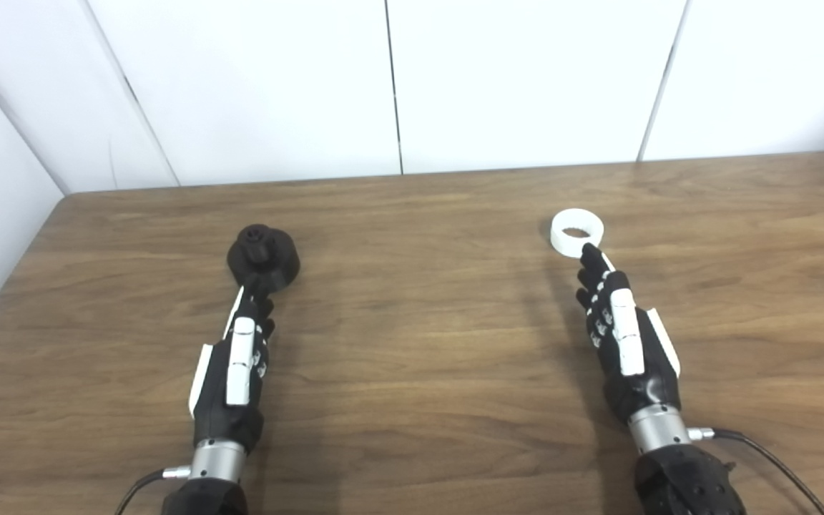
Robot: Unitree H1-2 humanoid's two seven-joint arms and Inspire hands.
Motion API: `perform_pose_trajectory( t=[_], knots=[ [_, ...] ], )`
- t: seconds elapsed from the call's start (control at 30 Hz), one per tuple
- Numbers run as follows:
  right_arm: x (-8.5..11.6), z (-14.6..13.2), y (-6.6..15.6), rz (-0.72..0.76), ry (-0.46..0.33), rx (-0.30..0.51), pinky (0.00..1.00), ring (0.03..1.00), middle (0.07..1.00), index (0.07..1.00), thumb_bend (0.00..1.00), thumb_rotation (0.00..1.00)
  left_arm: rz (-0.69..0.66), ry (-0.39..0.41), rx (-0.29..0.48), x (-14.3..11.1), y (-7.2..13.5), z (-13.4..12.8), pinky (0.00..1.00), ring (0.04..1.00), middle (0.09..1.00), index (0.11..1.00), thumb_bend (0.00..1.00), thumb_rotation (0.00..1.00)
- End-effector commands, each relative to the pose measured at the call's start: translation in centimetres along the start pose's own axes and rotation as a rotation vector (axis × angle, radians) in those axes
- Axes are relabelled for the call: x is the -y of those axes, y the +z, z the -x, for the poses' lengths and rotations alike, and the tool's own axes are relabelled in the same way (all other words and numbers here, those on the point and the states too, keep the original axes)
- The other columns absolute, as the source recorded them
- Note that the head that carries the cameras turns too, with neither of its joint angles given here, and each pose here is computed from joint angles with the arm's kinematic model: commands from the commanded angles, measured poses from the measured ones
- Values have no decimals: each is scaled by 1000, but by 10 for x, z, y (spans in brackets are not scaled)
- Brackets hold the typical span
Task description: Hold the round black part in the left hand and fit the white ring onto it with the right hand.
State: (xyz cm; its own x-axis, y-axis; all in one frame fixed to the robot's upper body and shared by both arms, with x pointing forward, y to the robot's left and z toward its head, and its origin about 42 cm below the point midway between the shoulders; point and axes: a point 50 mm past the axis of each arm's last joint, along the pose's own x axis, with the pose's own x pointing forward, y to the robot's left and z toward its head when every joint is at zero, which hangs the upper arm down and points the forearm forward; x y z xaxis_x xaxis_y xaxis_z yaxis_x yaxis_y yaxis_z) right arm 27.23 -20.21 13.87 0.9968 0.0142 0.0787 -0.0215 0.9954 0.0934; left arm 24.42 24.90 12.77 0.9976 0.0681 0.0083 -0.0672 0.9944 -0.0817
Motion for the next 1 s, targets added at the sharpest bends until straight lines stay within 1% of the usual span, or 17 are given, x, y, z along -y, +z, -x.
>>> perform_pose_trajectory(
  t=[0.0, 0.1, 0.27, 0.43, 0.5, 0.53, 0.57, 0.6, 0.63, 0.67, 0.7, 0.73, 0.77, 0.83, 0.87, 0.9, 0.97],
  knots=[
    [0, -3, 9, -1, 11, 65, 998, 992, 978, 945, 525, 1000, -29, -21, 69, -2, 15, 0, 1000, 1000, 1000, 1000, 557, 955],
    [0, -3, 9, -4, 8, 62, 1000, 992, 978, 947, 522, 1000, -39, -21, 63, -3, 15, 1, 1000, 1000, 1000, 1000, 562, 953],
    [0, -3, 10, -6, 9, 62, 1000, 998, 982, 954, 520, 1000, -25, -26, 65, -4, 15, 1, 1000, 1000, 1000, 1000, 544, 920],
    [0, -2, 8, -8, 16, 61, 1000, 999, 984, 952, 512, 1000, -79, -8, 75, -5, 21, 2, 1000, 1000, 1000, 1000, 552, 914],
    [0, -2, 7, -8, 17, 60, 1000, 999, 985, 951, 507, 1000, -114, -4, 80, -7, 25, 1, 1000, 1000, 1000, 1000, 549, 884],
    [-1, -3, 6, -10, 16, 60, 1000, 998, 985, 952, 514, 1000, -134, 1, 81, -9, 28, 1, 1000, 1000, 1000, 1000, 554, 844],
    [-1, -3, 6, -13, 14, 59, 1000, 999, 985, 952, 519, 1000, -163, 5, 84, -12, 30, 0, 1000, 1000, 1000, 1000, 543, 795],
    [-1, -4, 5, -15, 14, 59, 1000, 1000, 987, 954, 526, 1000, -223, 8, 88, -15, 33, -1, 1000, 1000, 1000, 1000, 530, 738],
    [-1, -4, 5, -14, 14, 60, 1000, 1000, 988, 955, 531, 1000, -305, 23, 88, -19, 37, -2, 1000, 1000, 1000, 1000, 533, 728],
    [-2, -4, 4, -18, 11, 56, 1000, 1000, 987, 954, 534, 1000, -374, 38, 95, -23, 41, -4, 966, 992, 1000, 1000, 583, 683],
    [-2, -4, 4, -19, 7, 53, 1000, 1000, 987, 953, 536, 1000, -443, 59, 102, -28, 46, -7, 963, 991, 1000, 1000, 589, 671],
    [-2, -4, 3, -21, 5, 51, 1000, 999, 986, 953, 539, 1000, -502, 86, 106, -32, 51, -10, 934, 974, 991, 1000, 646, 592],
    [-2, -5, 3, -21, 5, 50, 1000, 1000, 987, 954, 540, 1000, -539, 107, 110, -35, 56, -14, 935, 974, 992, 1000, 680, 546],
    [-2, -5, 1, -18, 7, 47, 1000, 1000, 989, 956, 544, 1000, -608, 143, 113, -41, 64, -22, 944, 975, 993, 1000, 734, 495],
    [-2, -5, 0, -15, 7, 45, 1000, 999, 992, 958, 550, 1000, -654, 161, 113, -46, 70, -29, 928, 961, 984, 1000, 800, 460],
    [-1, -6, 0, -13, 8, 44, 1000, 997, 992, 958, 551, 1000, -685, 175, 112, -49, 75, -33, 908, 950, 978, 1000, 825, 444],
    [-2, -7, -2, -4, 7, 39, 1000, 990, 986, 953, 559, 1000, -771, 193, 107, -57, 87, -46, 901, 962, 991, 1000, 855, 420]
  ],
)
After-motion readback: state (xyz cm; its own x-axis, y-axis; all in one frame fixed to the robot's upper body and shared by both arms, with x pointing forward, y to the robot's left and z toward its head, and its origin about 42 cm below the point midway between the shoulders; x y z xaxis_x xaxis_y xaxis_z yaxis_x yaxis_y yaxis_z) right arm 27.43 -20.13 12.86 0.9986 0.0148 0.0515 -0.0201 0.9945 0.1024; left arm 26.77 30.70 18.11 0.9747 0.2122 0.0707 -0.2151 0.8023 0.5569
